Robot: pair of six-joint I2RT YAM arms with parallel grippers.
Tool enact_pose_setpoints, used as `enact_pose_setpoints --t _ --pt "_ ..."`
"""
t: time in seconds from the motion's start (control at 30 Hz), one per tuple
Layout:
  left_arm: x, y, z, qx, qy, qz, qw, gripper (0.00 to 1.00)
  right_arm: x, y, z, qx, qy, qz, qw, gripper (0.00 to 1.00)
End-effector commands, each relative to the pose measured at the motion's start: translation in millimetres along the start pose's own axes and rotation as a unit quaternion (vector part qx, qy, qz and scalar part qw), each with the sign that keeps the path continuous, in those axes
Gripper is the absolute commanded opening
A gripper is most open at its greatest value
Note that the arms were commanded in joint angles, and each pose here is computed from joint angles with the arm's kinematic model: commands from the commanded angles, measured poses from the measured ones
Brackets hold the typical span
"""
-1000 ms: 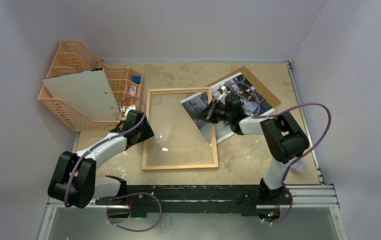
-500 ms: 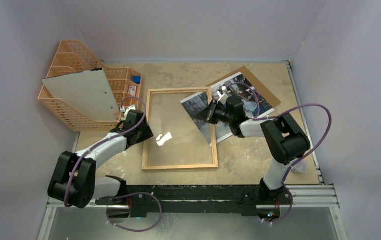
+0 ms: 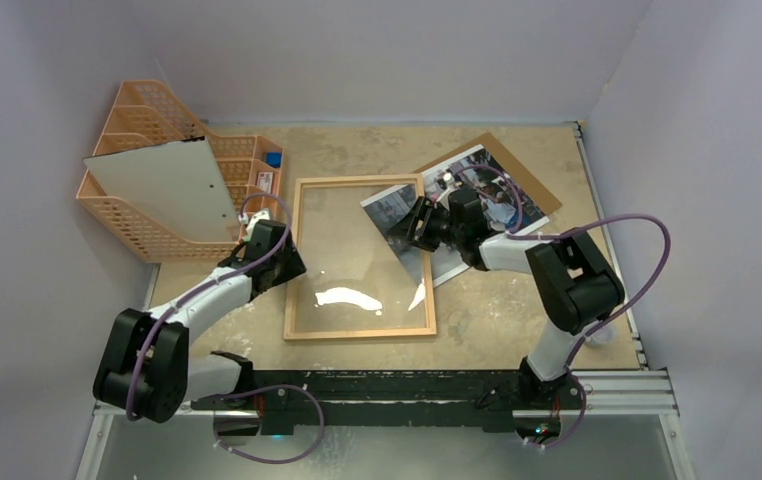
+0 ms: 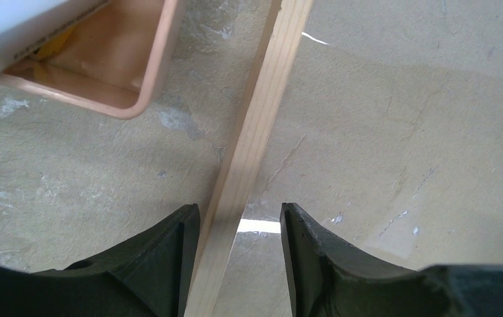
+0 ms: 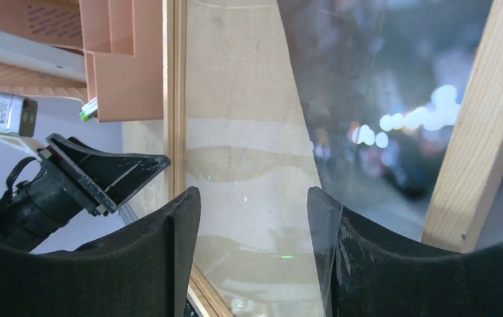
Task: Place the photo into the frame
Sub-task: Place the photo frame item in the photo frame.
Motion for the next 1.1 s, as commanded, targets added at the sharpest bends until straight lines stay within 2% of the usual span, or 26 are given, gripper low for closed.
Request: enact_pose_setpoints --t 0.0,0.3,0.6,0.8,1.07 --pt "-5 -7 -14 -0.023 0.000 0.008 1.000 0.52 17 -8 -19 -0.030 -0.023 0.023 0.999 0.65" --pt "-6 -10 -18 -0.029 -0.007 0.008 1.000 0.57 6 -28 -29 -0.052 -0.027 0.120 0.991 0.71" --pt "-5 -12 -18 -0.032 -0.005 0.008 0.999 0.61 0 -49 -38 -0.097 -0.050 0.165 0.980 0.64" --pt "-3 -12 -16 -0.032 -0.006 0.007 0.999 0.62 8 -48 -18 -0.043 -0.065 0.118 0.990 0.43" --pt "-2 -11 -14 -0.032 -0.008 0.007 0.999 0.60 -3 -42 4 0.008 -0.057 0.101 0.993 0.45"
Point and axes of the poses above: each gripper's point midway between its finger pads, its own y axis out along the fingers, its own x axis along the line the jaws close on, z = x × y, the point moved 3 cm from there along -y, back along the fingers, and after that the axes turned 5 degrees about y, right-handed, at the moved point
